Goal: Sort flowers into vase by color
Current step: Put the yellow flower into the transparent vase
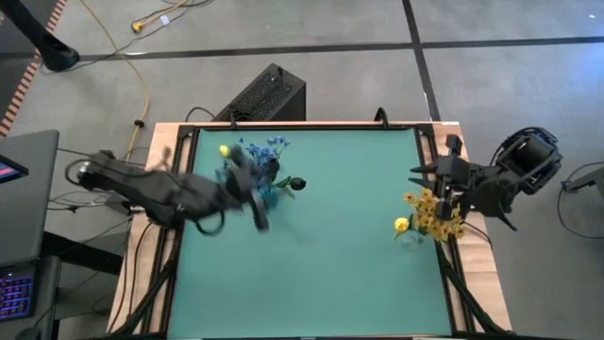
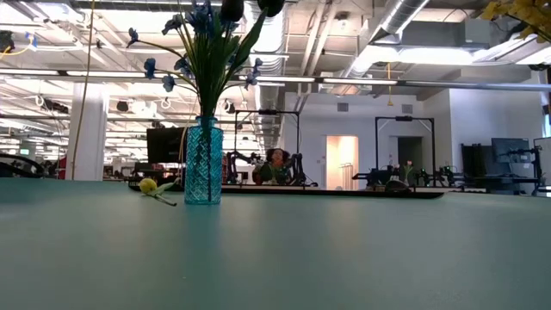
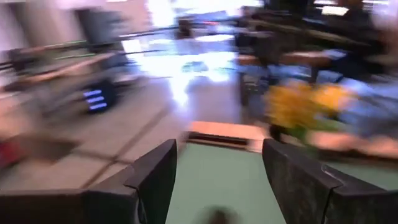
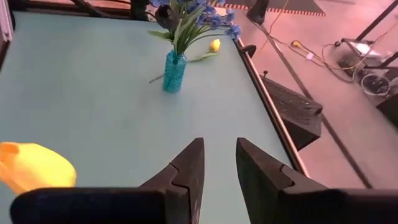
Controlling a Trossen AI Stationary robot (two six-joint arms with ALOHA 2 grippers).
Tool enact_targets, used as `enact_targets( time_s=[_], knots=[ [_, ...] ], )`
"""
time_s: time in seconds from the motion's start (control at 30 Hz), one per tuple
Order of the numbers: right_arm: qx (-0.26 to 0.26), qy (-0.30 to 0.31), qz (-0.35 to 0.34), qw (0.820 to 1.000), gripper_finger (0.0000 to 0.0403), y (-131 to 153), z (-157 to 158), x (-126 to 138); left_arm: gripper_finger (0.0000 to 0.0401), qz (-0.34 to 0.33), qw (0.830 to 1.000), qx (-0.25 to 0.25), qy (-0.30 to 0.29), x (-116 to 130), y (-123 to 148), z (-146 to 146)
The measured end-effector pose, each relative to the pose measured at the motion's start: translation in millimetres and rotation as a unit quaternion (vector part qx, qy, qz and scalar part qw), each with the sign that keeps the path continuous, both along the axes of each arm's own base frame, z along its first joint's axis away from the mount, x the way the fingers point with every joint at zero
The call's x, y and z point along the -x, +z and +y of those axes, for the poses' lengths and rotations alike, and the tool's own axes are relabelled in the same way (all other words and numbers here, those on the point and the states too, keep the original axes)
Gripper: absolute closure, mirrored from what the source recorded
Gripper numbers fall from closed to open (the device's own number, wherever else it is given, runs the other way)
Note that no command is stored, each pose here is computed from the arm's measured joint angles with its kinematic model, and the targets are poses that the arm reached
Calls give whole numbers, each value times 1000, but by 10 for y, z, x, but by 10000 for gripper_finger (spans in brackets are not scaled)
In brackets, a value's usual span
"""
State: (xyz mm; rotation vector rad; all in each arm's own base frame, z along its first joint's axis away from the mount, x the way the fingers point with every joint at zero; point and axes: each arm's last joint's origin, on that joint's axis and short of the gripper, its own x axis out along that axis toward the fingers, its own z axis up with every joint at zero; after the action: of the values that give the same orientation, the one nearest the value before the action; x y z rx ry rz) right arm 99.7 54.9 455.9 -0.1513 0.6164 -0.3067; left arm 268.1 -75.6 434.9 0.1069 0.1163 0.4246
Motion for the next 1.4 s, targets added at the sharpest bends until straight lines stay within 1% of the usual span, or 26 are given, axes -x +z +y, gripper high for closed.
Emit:
enact_targets(
  time_s=[0.1,0.2,0.3,0.43,0.5,0.57,0.63,0.7,0.77,0.83,0.97,1.03,1.1,1.17,1.23,1.27,1.37,1.4],
  knots=[
    [6,0,3,1000,285,0,-8,-5,175,-35,995,14,94,271,194,313],
    [7,0,4,1000,285,-4,-1,-15,175,-59,983,42,169,560,310,695],
    [5,0,5,1000,285,-6,3,-18,175,-56,967,82,234,773,283,1076],
    [8,1,6,1000,285,-6,3,-19,175,-19,943,152,296,926,97,1556],
    [13,5,8,1000,285,-6,3,-19,175,1,930,184,317,940,-10,1783],
    [18,9,10,1000,285,-6,3,-19,175,22,921,205,329,920,-107,1998],
    [19,9,10,1000,285,-6,3,-19,175,36,911,217,350,898,-192,2197],
    [19,9,10,1000,285,-6,3,-19,175,61,899,218,375,879,-295,2398],
    [19,9,10,1000,285,-6,3,-19,175,88,880,234,404,878,-433,2600],
    [19,9,10,1000,285,-6,3,-19,175,114,862,260,420,881,-585,2786],
    [19,9,10,1000,285,-6,3,-19,175,177,833,322,412,868,-900,3051],
    [20,9,11,1000,285,-6,3,-19,175,214,819,354,398,852,-1049,3118],
    [20,10,11,1000,285,-6,3,-19,175,253,806,375,382,832,-1179,3156],
    [20,10,11,1000,285,-6,3,-19,175,292,785,392,380,819,-1307,3177],
    [20,10,11,1000,285,-6,3,-19,175,325,759,414,383,803,-1436,3194],
    [20,10,11,1000,285,-6,3,-19,175,338,743,429,388,799,-1502,3198],
    [20,9,11,1000,285,-6,3,-19,175,367,680,495,396,784,-1706,3194],
    [20,9,11,1000,285,-6,3,-19,175,378,664,509,395,774,-1768,3198]
  ],
)
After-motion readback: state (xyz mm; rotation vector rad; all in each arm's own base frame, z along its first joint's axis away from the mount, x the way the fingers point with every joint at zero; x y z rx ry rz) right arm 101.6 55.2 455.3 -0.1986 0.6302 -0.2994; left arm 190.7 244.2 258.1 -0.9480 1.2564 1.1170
